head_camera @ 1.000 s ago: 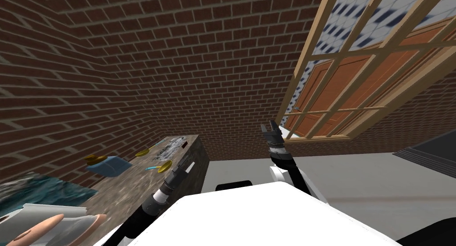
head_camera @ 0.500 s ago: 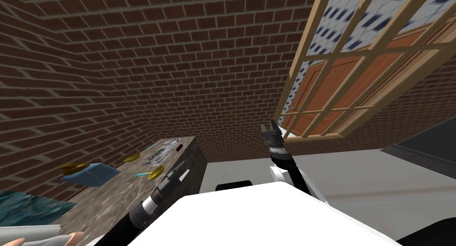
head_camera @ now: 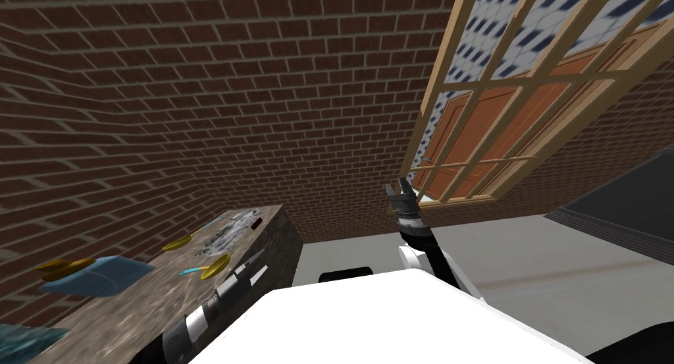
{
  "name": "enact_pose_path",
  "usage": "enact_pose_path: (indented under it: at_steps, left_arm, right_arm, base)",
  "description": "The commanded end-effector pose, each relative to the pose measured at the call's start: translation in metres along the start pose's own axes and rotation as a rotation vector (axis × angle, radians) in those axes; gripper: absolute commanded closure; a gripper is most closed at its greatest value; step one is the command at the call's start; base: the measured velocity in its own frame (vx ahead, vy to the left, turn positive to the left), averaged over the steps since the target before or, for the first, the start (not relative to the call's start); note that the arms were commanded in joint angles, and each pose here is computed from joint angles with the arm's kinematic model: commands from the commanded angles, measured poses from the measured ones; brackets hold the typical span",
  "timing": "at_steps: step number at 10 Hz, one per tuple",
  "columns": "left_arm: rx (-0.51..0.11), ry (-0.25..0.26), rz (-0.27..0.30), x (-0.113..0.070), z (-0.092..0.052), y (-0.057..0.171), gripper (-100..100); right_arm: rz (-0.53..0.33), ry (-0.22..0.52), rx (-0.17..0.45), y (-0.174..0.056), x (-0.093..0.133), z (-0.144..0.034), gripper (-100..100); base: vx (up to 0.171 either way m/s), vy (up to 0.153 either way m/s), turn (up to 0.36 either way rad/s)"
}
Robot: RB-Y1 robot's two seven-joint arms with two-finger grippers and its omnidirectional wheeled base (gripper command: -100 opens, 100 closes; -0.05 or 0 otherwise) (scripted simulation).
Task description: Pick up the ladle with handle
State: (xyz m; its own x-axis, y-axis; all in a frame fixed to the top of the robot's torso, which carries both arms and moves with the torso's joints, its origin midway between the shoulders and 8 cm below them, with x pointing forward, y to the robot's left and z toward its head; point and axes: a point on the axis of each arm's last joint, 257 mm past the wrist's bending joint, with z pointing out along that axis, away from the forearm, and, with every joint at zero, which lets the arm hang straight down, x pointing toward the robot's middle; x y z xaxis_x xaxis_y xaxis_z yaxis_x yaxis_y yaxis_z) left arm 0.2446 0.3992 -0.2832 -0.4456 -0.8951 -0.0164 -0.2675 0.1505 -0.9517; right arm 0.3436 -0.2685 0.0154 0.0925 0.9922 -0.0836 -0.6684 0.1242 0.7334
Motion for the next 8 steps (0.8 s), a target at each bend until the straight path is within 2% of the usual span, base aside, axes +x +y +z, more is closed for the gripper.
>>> enact_pose_path:
  at_steps: [1, 2, 3, 4, 5, 7, 8]
  left_arm:
    - [-0.041, 0.004, 0.010, -0.009, -0.007, 0.005, -100]
    - [-0.105, -0.005, 0.010, -0.021, -0.023, 0.021, -100]
    - [-0.113, 0.002, 0.020, -0.022, -0.024, 0.020, -100]
    - [-0.177, -0.008, 0.021, -0.034, -0.040, 0.034, -100]
    - [-0.185, -0.002, 0.032, -0.036, -0.041, 0.033, -100]
    - [-0.317, -0.020, 0.047, -0.059, -0.077, 0.058, -100]
    - [-0.326, -0.013, 0.059, -0.062, -0.077, 0.056, -100]
  right_arm:
    - [0.000, 0.000, 0.000, 0.000, 0.000, 0.000, 0]
    - [0.000, 0.000, 0.000, 0.000, 0.000, 0.000, 0]
    - [0.000, 0.000, 0.000, 0.000, 0.000, 0.000, 0]
    - [0.000, 0.000, 0.000, 0.000, 0.000, 0.000, 0]
    - [0.000, 0.000, 0.000, 0.000, 0.000, 0.000, 0]
    - [0.000, 0.000, 0.000, 0.000, 0.000, 0.000, 0]
    - [0.000, 0.000, 0.000, 0.000, 0.000, 0.000, 0]
  base:
    - [0.026, -0.029, -0.039]
    - [0.029, -0.028, -0.080]
    - [0.023, -0.023, -0.045]
    - [0.024, -0.023, -0.073]
    - [0.022, -0.015, -0.050]
    - [0.027, -0.013, -0.116]
    - [0.019, -0.006, -0.043]
